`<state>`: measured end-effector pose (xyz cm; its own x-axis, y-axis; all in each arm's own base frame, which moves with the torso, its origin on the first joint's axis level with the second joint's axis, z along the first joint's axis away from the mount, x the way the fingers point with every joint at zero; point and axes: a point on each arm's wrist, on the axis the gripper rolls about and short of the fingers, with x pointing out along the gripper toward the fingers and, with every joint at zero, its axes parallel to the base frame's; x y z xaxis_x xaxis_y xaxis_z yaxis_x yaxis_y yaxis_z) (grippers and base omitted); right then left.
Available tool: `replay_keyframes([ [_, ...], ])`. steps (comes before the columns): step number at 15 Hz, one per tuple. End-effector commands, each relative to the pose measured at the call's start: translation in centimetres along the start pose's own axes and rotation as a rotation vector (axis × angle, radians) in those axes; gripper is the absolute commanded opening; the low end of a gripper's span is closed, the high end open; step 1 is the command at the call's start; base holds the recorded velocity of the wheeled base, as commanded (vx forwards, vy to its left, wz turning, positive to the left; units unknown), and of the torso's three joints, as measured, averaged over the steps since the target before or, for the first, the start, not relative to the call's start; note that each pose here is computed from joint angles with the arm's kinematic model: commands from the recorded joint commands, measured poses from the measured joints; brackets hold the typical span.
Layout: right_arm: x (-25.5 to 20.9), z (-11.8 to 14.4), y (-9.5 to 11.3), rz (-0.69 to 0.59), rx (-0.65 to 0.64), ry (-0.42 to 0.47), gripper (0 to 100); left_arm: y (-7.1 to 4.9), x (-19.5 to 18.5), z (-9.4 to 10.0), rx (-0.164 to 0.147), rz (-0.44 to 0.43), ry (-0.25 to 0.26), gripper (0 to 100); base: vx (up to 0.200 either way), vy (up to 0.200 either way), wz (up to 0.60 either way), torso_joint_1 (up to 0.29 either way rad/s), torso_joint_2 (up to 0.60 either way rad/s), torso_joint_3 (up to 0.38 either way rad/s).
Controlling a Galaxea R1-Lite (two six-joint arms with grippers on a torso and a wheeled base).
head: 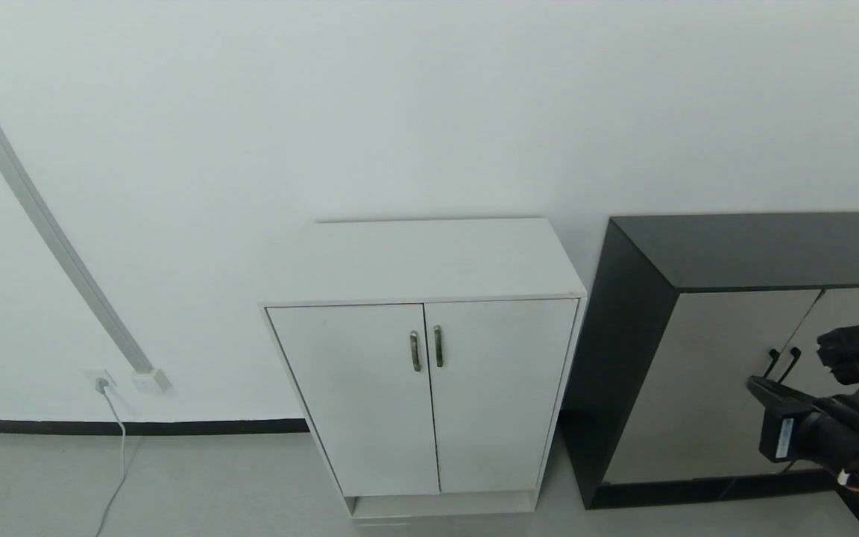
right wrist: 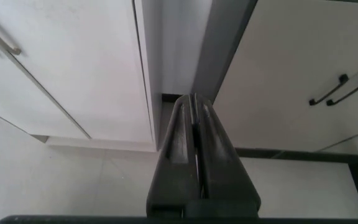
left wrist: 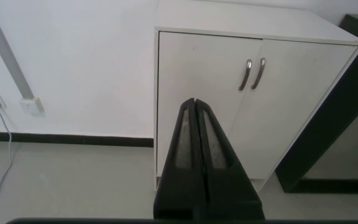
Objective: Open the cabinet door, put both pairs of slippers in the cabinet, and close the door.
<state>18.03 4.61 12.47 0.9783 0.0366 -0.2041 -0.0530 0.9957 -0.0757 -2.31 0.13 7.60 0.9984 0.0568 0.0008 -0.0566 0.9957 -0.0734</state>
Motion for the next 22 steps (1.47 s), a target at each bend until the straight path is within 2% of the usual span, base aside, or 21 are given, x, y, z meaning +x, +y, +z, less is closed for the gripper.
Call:
replay_keyframes([
  [1, -1.9, 0.1, -0.6, -0.011, 0.008, -0.039, 0, 0.0, 0.0, 0.0, 0.0, 0.002, 0.001, 0, 0.0, 0.0, 0.0, 0.0, 0.0, 0.0],
  [7, -5.9, -0.7, -1.8, -0.03, 0.001, -0.081, 0, 0.0, 0.0, 0.0, 0.0, 0.0, 0.001, 0, 0.0, 0.0, 0.0, 0.0, 0.0, 0.0],
  [16, -12.7, -3.7, -3.0, 0.014, -0.021, 0.013, 0, 0.0, 0.0, 0.0, 0.0, 0.002, 0.001, 0, 0.0, 0.0, 0.0, 0.0, 0.0, 0.0],
  [22, -15.9, -6.3, -3.5, 0.052, -0.02, 0.011, 0, 0.0, 0.0, 0.0, 0.0, 0.0, 0.001, 0, 0.0, 0.0, 0.0, 0.0, 0.0, 0.0],
])
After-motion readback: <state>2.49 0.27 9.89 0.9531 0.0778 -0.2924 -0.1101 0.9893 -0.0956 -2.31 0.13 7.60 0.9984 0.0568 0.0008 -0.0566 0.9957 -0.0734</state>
